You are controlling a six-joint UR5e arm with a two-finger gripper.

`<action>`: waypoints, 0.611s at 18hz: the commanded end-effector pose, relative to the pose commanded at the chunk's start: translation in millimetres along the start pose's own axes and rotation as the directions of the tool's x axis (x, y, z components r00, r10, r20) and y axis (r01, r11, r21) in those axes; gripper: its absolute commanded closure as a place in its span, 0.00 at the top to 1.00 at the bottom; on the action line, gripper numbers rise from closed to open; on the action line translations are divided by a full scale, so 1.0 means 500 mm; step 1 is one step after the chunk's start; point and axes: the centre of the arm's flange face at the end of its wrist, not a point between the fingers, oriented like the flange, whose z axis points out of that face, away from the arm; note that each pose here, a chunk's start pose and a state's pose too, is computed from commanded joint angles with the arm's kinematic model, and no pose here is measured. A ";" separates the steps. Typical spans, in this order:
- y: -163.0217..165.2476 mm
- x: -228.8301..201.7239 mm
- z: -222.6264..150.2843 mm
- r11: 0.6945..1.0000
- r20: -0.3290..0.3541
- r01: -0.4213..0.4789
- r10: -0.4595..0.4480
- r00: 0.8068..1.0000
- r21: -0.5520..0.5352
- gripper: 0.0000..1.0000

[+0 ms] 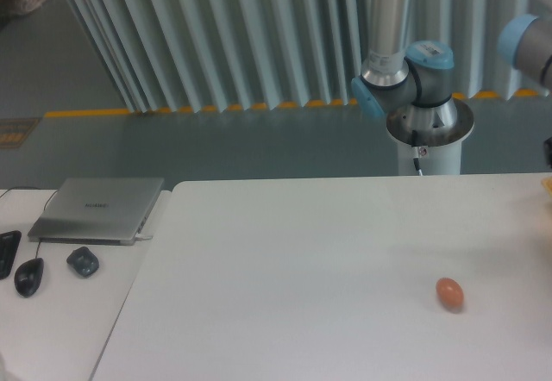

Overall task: Place the red pepper on the table
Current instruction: 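Bring the red pepper in with the gripper and lower it to the table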

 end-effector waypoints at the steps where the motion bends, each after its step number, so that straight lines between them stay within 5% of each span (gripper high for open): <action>1: -0.033 -0.012 0.003 0.997 0.031 0.055 -0.057 0.998 0.061 0.51; 5: -0.090 -0.039 0.018 0.969 0.155 0.138 -0.171 0.973 0.206 0.53; 11: -0.096 -0.046 0.032 0.970 0.157 0.133 -0.167 0.973 0.204 0.57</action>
